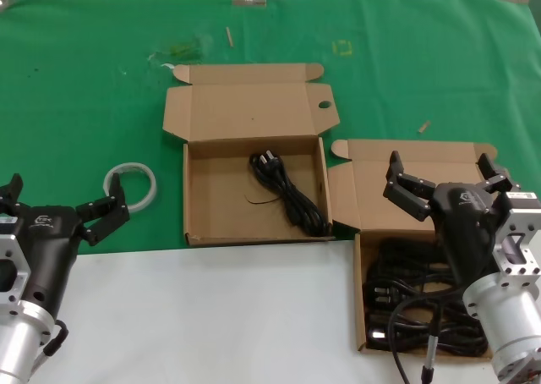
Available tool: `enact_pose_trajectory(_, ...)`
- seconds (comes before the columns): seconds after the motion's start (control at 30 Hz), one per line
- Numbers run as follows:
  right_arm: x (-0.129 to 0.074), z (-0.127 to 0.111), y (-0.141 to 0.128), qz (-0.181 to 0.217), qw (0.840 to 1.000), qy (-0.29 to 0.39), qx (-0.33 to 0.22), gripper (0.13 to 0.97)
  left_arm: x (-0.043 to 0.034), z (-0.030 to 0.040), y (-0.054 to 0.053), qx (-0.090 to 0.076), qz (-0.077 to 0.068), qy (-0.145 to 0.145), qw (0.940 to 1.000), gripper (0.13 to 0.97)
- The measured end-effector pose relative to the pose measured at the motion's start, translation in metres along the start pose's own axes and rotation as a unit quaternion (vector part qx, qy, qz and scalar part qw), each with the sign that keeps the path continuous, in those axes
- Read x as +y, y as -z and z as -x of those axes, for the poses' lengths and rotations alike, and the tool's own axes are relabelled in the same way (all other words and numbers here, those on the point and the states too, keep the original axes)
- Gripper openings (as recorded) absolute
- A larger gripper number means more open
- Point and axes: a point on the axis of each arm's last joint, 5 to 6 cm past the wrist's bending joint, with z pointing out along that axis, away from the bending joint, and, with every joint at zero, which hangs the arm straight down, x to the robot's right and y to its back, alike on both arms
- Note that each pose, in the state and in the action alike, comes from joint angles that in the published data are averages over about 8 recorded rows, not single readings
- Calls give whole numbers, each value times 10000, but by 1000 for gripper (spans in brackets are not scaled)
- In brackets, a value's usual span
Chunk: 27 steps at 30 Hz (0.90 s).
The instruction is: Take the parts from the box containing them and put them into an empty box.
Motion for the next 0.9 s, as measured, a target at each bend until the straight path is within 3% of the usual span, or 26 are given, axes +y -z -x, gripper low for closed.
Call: enact_pose_trajectory(0.9,0,0,0,0,10000,0,0,966,0,0,0,0,0,0,10000,965)
